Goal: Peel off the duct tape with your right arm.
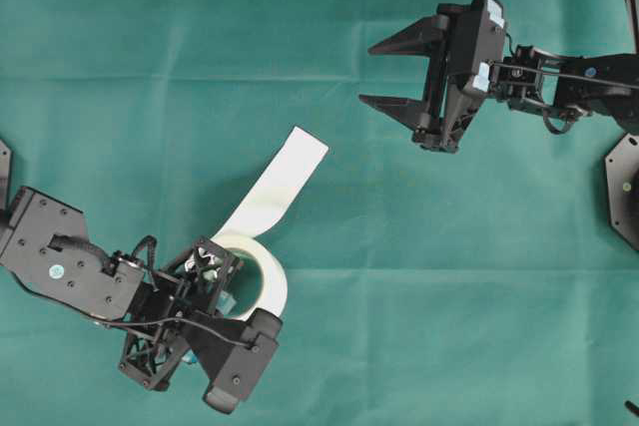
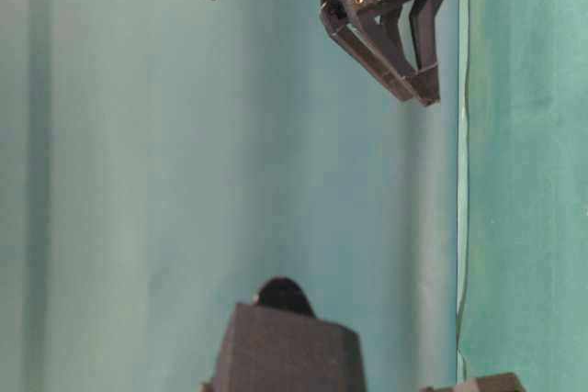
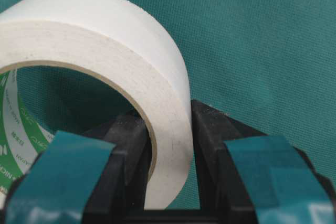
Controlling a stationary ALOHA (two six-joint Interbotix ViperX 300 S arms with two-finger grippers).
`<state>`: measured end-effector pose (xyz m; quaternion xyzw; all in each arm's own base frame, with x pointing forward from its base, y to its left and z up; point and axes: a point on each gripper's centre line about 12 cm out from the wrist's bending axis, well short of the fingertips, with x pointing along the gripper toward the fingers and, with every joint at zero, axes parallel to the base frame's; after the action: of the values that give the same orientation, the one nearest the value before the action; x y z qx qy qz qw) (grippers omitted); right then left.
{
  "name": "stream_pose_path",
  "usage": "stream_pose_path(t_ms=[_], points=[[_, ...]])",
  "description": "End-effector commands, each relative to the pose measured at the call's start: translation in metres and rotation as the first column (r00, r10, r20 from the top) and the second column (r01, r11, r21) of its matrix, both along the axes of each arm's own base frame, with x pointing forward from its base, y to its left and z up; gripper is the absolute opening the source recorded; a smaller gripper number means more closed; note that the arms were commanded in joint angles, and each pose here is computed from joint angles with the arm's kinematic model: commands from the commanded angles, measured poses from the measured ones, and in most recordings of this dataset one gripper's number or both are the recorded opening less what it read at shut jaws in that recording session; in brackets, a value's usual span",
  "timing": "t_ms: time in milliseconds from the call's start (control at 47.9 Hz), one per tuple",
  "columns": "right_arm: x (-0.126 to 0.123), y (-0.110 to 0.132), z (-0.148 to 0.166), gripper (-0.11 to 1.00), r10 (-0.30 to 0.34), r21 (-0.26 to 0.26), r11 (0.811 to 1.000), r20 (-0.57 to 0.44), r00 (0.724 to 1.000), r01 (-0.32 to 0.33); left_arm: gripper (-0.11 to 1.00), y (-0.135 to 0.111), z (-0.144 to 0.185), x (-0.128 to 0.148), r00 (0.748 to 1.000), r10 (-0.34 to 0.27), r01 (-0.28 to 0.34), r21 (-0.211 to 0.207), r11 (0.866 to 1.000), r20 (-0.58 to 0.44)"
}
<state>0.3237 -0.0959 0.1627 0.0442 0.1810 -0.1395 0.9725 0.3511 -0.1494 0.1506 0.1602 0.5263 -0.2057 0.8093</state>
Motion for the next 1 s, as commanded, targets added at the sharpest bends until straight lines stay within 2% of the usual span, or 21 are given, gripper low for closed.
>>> stream_pose_path(t_ms=[0,188,209,313,982], points=[[0.002,0.0,0.005,0.42,0.002,-0.003,1.0,0.017,1.0,-0.002,0.22,-0.004,0.021,0.004,0.998,-0.016,0.017,-0.017,1.0,0.063],[0.001,0.0,0.004,0.42,0.002,-0.002,1.0,0.014,1.0,-0.002,0.74,-0.009,0.019,0.0,0.997,-0.052,0.053,-0.005,0.999,0.061],[0.001,0.0,0.004,0.42,0.001,-0.001,1.0,0.014,1.0,0.0,0.75,-0.008,0.02,0.001,0.997,-0.051,0.051,-0.005,0.999,0.063],[0.001,0.0,0.004,0.42,0.002,-0.002,1.0,0.014,1.0,-0.002,0.65,-0.009,0.021,0.0,0.997,-0.052,0.053,-0.006,0.999,0.063],[0.001,0.0,0.004,0.42,0.002,-0.003,1.0,0.015,1.0,-0.002,0.65,-0.003,0.042,0.001,0.993,-0.038,0.041,-0.022,0.999,0.113]])
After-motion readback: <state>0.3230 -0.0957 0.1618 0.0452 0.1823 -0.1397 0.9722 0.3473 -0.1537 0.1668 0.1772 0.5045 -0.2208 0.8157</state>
